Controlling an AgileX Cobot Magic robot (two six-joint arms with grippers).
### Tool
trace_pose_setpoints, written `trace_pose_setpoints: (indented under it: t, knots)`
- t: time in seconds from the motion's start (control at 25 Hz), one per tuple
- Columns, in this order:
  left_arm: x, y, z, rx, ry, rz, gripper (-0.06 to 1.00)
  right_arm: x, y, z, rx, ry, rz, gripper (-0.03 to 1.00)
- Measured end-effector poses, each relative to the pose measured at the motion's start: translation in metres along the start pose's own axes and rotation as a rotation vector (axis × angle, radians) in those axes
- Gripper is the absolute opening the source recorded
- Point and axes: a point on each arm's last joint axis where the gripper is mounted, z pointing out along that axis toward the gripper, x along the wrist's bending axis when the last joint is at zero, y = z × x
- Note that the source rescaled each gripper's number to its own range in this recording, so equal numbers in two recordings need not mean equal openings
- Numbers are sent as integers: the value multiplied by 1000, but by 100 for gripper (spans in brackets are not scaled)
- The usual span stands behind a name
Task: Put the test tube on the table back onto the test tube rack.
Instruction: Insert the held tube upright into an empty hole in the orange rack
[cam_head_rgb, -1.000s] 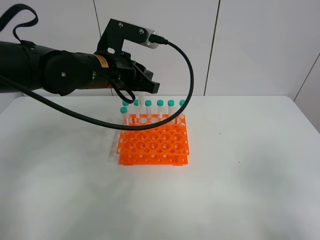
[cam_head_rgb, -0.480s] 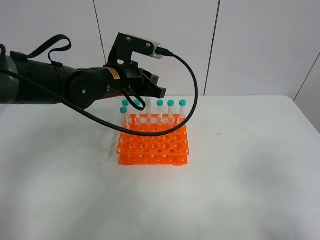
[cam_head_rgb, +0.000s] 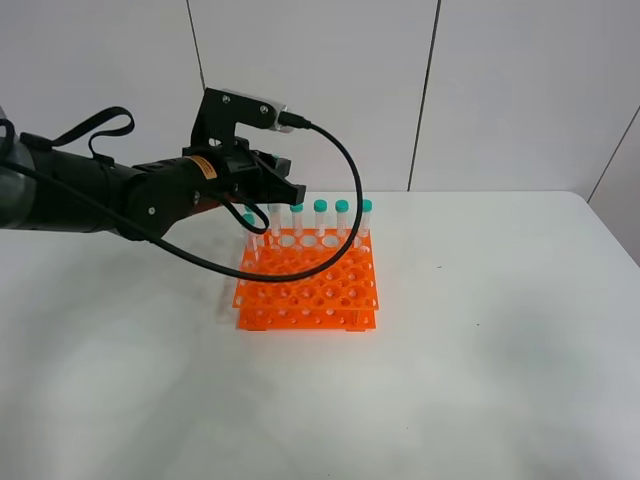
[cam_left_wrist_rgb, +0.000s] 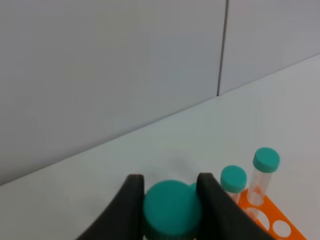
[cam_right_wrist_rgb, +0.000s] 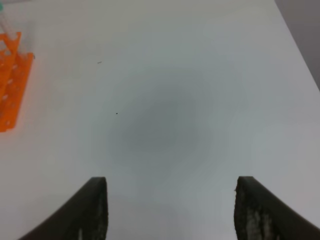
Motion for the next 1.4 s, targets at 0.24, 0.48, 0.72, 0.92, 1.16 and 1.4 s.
trace_pose_setpoints:
  t: [0.24,0.48,0.72,0.92,1.16,1.4]
  knots:
    - [0,-13,7,-4,4,-17,0,0,0,0,0,1,0,87]
    - [-1,-25,13,27,3,-13,0,0,0,0,0,1,0,87]
    - [-1,-26,13,25,3,17,0,0,0,0,0,1,0,87]
    - [-1,-26,13,25,4,25,0,0,0,0,0,2,1,87]
    - [6,-26,14,26,20,2,0,0,0,0,0,2,1,87]
    - [6,-28,17,35,21,-13,0,0,0,0,0,2,1,87]
